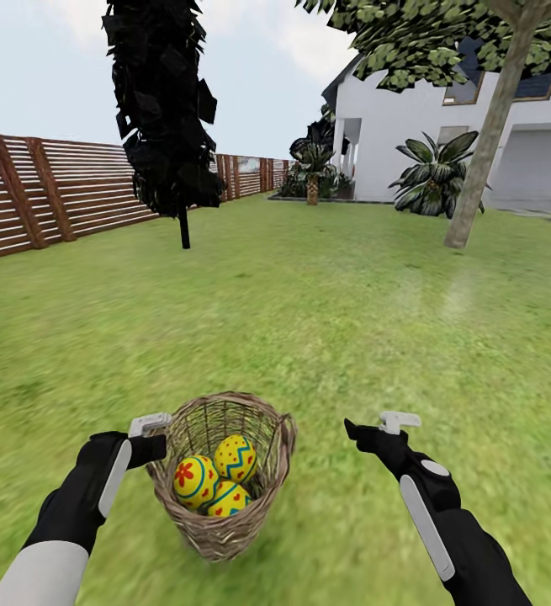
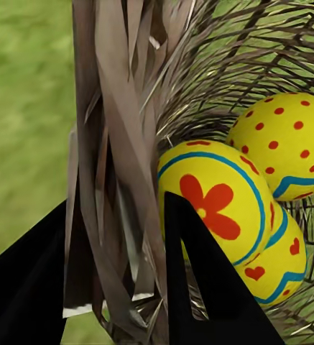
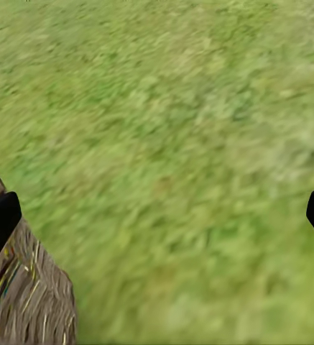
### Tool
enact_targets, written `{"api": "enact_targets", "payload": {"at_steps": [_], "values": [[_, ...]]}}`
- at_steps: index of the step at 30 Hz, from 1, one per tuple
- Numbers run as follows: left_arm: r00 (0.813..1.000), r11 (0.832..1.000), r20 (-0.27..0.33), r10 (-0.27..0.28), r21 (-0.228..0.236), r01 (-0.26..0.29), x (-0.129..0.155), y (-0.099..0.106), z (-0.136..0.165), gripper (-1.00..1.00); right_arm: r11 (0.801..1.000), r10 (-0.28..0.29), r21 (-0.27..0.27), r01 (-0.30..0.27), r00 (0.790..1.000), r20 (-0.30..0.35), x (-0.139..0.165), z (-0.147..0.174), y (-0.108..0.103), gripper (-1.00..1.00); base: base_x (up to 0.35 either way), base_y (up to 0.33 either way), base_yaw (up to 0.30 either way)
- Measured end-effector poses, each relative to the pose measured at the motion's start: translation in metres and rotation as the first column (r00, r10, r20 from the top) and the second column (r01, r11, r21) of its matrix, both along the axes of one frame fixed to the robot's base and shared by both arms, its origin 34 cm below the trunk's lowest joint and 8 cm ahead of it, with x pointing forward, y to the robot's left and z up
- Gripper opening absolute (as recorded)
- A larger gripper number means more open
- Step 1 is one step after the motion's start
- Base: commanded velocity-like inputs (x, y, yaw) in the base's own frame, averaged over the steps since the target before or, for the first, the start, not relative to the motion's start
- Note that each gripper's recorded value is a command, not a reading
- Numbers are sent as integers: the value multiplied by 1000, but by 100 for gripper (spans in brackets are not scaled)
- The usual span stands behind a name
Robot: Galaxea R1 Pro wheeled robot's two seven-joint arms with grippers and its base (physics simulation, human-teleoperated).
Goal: Take the three Easter eggs out of the wicker basket on the lawn in the garden, then place them on the lawn next to a single tree (choose any tree) so that all three eggs are next to the same tree and none are left in the basket.
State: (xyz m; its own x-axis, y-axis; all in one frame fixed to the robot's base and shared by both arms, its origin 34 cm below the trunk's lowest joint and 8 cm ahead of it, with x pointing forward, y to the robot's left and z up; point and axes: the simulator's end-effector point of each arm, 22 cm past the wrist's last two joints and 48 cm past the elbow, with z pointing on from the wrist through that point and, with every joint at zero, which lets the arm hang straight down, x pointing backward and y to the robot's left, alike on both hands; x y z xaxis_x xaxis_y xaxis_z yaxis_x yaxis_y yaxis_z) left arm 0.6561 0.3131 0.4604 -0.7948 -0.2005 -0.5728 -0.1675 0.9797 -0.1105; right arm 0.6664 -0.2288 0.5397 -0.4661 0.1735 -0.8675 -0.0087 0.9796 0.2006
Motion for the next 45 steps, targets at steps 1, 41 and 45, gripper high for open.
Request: {"api": "enact_targets", "payload": {"at_steps": [1,41,45], "values": [[1000,1000,0,0,-2,0,1,0,2,-100,1000,0,0,0,1000,0,1,2,0,100,0,0,0],[999,1000,52,1,-12,0,30,-5,115,-100,1000,-8,4,8,1000,12,21,95,-2,100,0,0,-115],[999,1000,41,0,0,0,31,-3,119,-100,1000,-13,3,13,1000,1,23,98,-5,100,0,0,-59]]}}
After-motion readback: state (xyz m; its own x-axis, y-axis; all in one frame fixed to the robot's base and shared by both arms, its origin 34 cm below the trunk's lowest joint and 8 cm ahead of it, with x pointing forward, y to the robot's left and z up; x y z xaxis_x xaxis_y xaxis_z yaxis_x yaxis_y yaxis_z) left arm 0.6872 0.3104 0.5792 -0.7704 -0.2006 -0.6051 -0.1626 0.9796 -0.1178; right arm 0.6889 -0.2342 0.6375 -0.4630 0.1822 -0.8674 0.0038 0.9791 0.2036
